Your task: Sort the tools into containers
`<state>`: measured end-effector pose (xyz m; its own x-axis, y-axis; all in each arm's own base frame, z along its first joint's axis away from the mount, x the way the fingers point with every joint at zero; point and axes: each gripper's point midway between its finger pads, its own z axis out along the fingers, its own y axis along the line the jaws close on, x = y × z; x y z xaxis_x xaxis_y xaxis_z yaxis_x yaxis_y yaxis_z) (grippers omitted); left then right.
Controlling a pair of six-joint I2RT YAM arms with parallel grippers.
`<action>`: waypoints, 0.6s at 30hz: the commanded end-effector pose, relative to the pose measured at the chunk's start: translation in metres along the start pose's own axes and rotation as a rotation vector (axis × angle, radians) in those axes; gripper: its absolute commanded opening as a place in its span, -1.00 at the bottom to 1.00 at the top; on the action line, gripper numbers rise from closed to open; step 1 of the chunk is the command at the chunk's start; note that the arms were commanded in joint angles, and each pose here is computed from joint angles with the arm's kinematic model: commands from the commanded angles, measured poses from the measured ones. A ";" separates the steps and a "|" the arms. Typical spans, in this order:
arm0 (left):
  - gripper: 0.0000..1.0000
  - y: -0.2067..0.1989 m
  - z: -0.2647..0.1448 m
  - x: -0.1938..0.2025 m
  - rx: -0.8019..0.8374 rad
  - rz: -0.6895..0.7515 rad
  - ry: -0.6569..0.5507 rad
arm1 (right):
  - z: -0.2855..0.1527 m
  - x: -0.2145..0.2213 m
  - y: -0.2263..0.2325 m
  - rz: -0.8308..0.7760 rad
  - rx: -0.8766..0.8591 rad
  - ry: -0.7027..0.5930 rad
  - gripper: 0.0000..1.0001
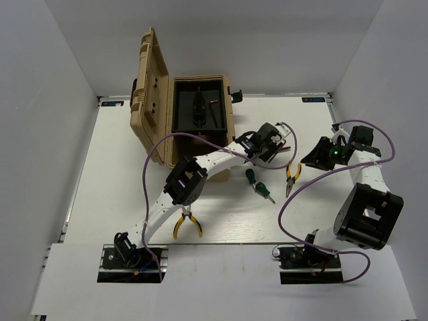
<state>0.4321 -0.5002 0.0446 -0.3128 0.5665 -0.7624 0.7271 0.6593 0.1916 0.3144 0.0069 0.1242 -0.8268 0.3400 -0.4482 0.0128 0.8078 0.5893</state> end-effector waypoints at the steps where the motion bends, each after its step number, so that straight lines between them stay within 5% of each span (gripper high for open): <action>1: 0.10 -0.003 0.006 0.005 0.034 0.016 0.004 | 0.000 0.002 0.002 -0.001 -0.024 0.005 -0.24; 18: 0.07 -0.024 0.010 0.044 0.142 0.058 0.105 | -0.001 0.001 0.002 0.004 -0.029 -0.001 -0.24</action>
<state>0.4167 -0.5136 0.0322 -0.2828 0.5941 -0.7530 0.7976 0.5817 0.1595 0.3144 0.0064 0.1251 -0.8252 0.3446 -0.4475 0.0125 0.8033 0.5955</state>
